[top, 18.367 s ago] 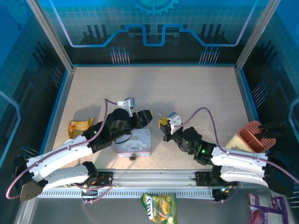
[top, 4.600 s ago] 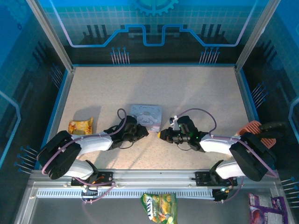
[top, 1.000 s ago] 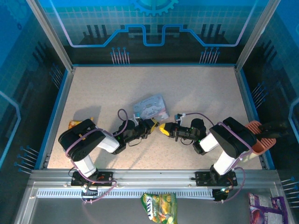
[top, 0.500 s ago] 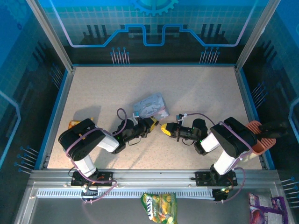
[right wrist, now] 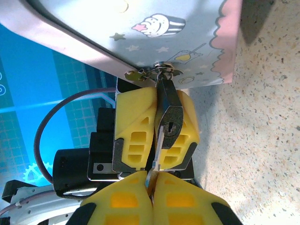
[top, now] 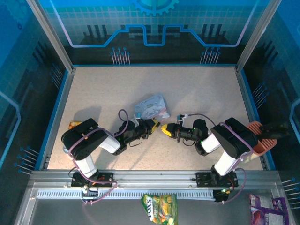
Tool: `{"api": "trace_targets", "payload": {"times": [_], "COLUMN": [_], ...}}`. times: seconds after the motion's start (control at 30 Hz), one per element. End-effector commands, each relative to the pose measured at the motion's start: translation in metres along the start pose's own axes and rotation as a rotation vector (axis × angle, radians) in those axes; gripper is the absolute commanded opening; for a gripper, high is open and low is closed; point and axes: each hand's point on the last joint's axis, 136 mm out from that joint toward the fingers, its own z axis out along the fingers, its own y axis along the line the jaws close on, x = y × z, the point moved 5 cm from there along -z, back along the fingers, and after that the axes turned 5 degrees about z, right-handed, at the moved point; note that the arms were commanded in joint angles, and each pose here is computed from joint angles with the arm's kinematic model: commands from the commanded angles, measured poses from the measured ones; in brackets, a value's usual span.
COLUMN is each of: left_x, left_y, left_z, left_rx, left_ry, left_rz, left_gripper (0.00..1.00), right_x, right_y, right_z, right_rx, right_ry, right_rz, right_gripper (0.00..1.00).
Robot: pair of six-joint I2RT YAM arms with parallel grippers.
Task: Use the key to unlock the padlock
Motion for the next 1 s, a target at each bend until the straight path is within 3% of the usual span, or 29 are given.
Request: {"api": "trace_targets", "payload": {"times": [0.0, 0.97], "left_x": [0.010, 0.010], "left_y": [-0.023, -0.036], "left_z": [0.000, -0.006], "left_rx": [0.132, 0.169], "left_ry": [0.049, 0.041], "left_rz": [-0.019, -0.014], "left_gripper": [0.00, 0.00], "right_x": [0.003, 0.014], "right_y": [0.011, 0.006], "right_z": [0.002, 0.002], "right_rx": [-0.035, -0.022], "right_ry": [0.023, 0.033], "right_rz": [-0.057, -0.066], "right_gripper": [0.00, 0.00]}}
